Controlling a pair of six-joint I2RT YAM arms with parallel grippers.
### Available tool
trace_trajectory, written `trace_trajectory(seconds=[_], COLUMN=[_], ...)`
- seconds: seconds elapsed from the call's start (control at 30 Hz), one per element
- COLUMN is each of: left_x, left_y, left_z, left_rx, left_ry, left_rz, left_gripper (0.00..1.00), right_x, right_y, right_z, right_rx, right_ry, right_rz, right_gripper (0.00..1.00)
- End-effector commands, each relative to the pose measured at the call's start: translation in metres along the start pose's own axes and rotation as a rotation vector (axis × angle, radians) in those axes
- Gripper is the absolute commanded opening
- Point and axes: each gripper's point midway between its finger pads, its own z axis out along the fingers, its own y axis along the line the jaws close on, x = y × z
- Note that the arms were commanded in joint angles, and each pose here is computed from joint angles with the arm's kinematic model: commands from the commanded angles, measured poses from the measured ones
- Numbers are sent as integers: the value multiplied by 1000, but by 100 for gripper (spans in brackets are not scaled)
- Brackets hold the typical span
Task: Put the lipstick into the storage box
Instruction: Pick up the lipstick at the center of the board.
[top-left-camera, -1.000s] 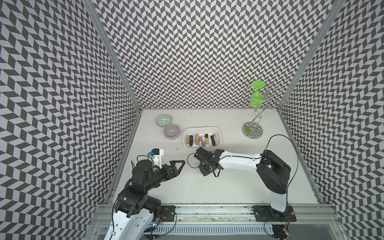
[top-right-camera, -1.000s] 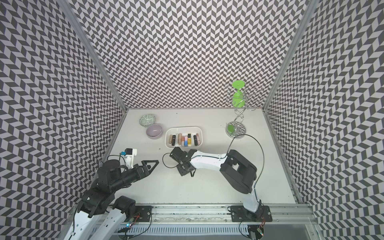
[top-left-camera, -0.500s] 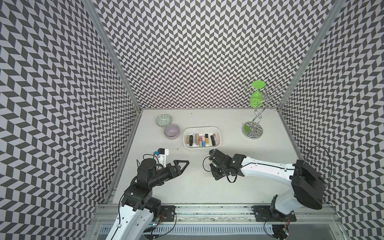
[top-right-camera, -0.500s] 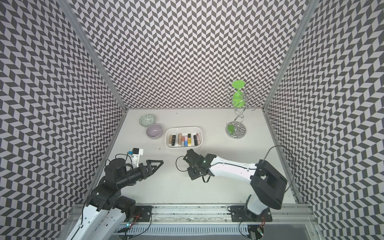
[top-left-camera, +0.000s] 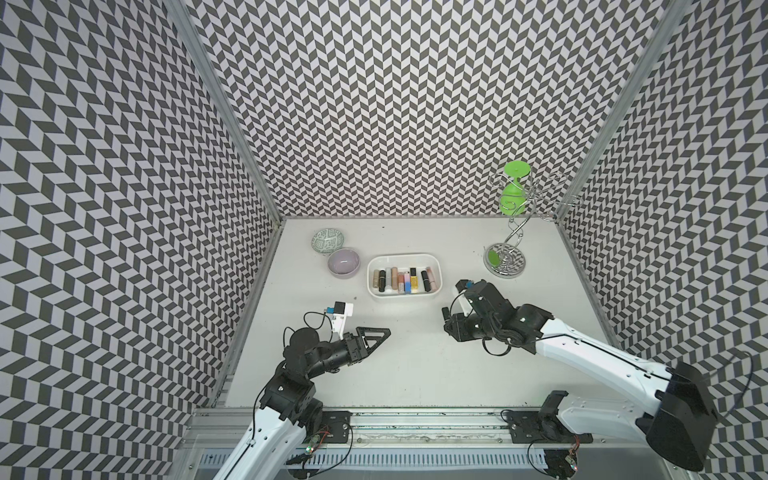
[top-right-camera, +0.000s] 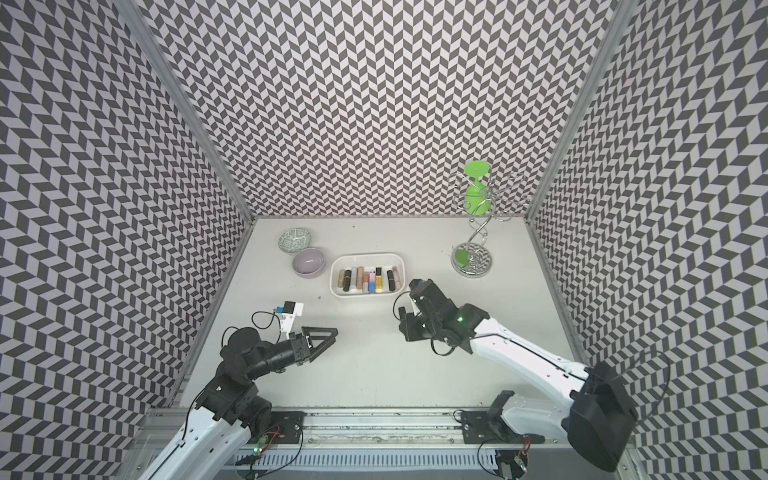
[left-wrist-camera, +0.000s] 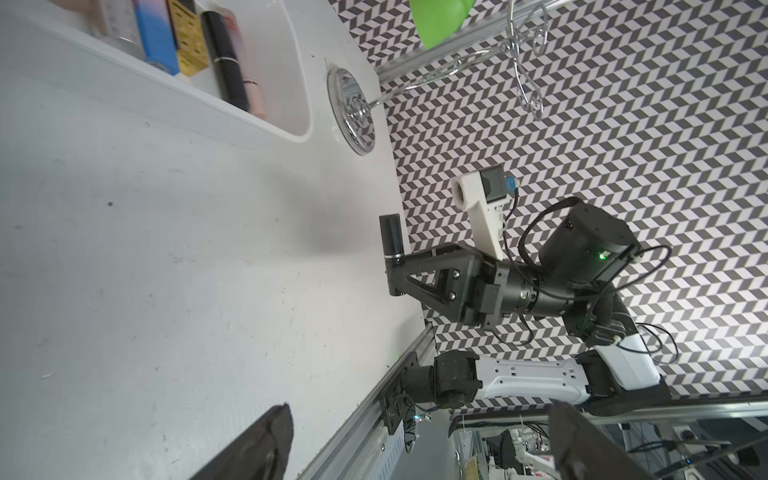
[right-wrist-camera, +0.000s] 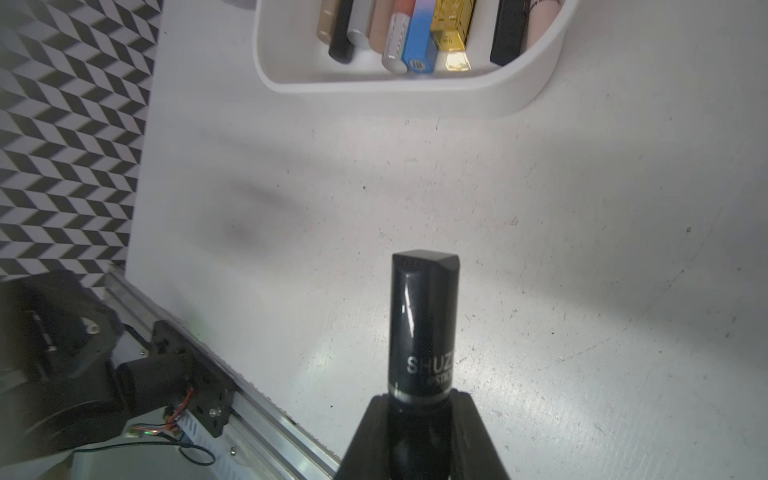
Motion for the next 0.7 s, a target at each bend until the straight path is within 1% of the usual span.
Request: trace_trajectory(seconds=[0.0, 0.13, 0.2, 0.33, 0.47, 0.57, 0.67], left_x=[-3, -2, -4, -12, -18, -26, -32], left_y=[-36, -51, -52, -63, -83, -106, -125], left_z=[2, 9, 16, 23, 27, 29, 31], left_rx=[146, 192, 188, 206, 259, 306, 344], left_ry=[0, 30, 44, 46, 57, 63, 71], left_rz=[64, 96, 100, 140, 186, 242, 291], left_gripper=[99, 99, 99, 99, 98, 97, 96], right_x=[-19, -40, -49, -65, -68, -69, -71], right_y=[24, 46, 59, 96, 134, 153, 166], right_z=[-20, -43, -55, -86, -116, -132, -145], right_rx=[-133, -231, -292, -474, -684, -800, -884], right_ry=[-69, -137, -170, -220, -234, -230, -230], right_rz=[21, 20, 10, -36, -92, -115, -134], right_gripper=[24, 24, 24, 24, 25, 25, 25])
